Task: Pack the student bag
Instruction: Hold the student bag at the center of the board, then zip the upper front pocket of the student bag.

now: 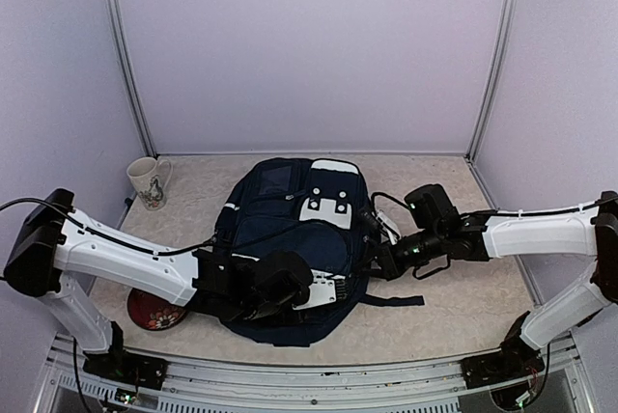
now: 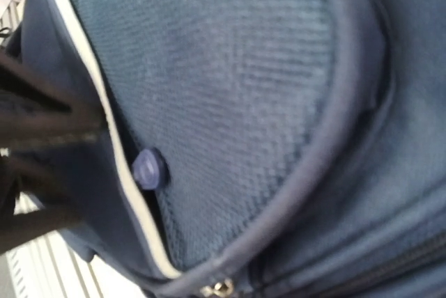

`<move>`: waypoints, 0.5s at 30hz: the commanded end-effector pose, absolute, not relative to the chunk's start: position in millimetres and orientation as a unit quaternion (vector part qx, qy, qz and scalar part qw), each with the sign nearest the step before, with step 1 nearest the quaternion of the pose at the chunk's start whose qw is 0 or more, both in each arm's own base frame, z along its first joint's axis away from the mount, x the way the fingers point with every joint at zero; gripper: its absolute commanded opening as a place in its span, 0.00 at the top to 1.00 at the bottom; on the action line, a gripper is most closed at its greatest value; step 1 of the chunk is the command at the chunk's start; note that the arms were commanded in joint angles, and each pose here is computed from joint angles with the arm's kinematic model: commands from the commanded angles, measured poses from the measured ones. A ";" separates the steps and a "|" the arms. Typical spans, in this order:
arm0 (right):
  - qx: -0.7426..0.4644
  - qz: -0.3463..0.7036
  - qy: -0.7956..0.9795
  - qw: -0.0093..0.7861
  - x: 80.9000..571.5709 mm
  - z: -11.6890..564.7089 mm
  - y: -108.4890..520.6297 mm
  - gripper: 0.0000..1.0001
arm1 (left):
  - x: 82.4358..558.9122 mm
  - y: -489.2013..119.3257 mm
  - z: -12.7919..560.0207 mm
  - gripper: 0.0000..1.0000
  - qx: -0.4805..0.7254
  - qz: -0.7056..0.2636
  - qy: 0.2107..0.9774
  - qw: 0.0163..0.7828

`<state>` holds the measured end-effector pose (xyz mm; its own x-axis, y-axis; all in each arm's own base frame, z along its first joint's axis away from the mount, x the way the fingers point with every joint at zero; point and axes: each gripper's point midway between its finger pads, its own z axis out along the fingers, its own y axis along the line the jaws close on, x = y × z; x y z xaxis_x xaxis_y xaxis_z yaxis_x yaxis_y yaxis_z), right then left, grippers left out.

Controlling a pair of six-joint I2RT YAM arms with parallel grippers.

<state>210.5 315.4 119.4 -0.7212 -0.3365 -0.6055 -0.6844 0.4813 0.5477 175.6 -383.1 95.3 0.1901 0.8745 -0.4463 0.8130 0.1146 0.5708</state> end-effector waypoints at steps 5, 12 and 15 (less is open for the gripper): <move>-0.311 0.391 0.825 0.265 220.6 136.5 310.9 1.00 | 211.9 -379.5 97.4 1.00 0.640 0.129 0.638 0.408; -0.288 0.307 0.839 0.344 270.5 151.9 281.6 1.00 | 192.7 -377.4 100.4 1.00 0.661 0.078 0.635 0.392; -0.276 0.282 0.834 0.386 299.2 170.8 273.7 1.00 | 181.6 -379.6 102.8 1.00 0.676 0.053 0.623 0.391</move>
<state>234.6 297.4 128.1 -0.6635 -0.3300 -0.6715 -0.7119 0.5546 0.4308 182.0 -399.2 101.2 0.2364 0.8703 -0.4320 0.7852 0.0907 0.6125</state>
